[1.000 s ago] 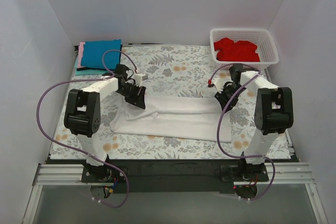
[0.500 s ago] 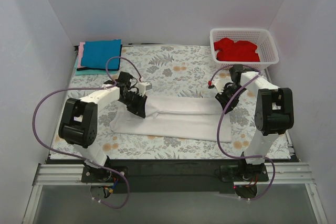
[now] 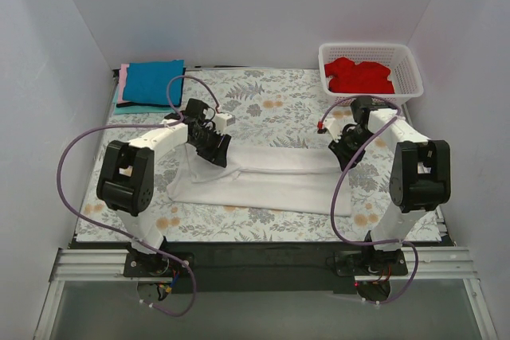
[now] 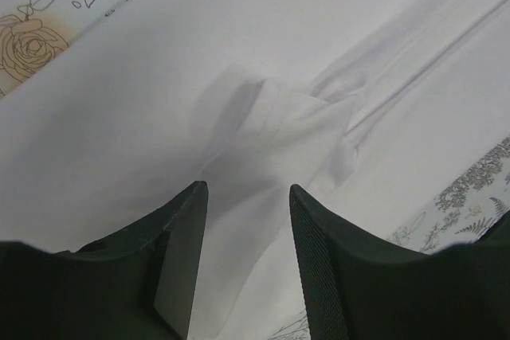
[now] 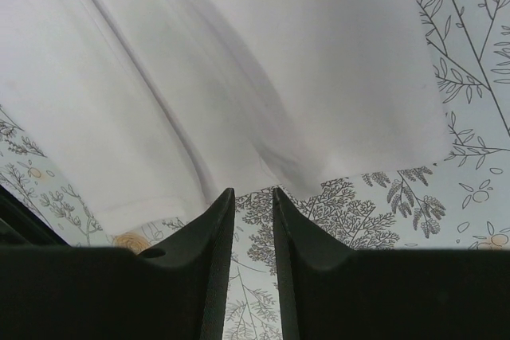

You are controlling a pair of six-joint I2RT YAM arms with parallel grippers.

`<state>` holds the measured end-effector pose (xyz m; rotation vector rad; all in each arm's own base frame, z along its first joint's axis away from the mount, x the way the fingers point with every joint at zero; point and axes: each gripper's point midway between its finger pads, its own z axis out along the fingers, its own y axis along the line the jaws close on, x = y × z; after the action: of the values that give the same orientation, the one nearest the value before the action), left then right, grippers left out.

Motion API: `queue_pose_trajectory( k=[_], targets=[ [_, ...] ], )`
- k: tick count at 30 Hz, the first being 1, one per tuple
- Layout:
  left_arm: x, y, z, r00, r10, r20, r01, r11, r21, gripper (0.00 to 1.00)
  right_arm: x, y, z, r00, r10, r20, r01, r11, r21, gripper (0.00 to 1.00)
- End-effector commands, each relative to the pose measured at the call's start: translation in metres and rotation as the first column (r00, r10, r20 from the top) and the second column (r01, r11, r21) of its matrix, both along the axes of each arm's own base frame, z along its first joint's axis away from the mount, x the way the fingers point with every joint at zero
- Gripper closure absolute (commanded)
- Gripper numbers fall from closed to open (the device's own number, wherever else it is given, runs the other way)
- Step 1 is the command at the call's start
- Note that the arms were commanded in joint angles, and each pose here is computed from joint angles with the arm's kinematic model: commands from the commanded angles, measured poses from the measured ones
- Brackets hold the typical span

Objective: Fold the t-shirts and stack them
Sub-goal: Fold the tshirt

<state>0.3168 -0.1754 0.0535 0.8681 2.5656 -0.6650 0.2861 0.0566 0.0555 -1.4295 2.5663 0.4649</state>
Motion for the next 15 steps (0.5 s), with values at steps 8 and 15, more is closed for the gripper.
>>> queue_pose_trajectory(
  k=[8, 15],
  targets=[
    [0.014, 0.001, -0.015, 0.999, 0.044, -0.011, -0.043, 0.999, 0.023, 0.52, -0.019, 0.000, 0.008, 0.999, 0.050, -0.017, -0.050, 0.999, 0.010, 0.68],
    [0.017, 0.002, -0.005, 0.998, 0.044, 0.036, -0.045, 0.999, 0.015, 0.51, -0.006, 0.006, 0.016, 0.999, 0.036, 0.003, -0.036, 0.999, 0.038, 0.67]
  ],
)
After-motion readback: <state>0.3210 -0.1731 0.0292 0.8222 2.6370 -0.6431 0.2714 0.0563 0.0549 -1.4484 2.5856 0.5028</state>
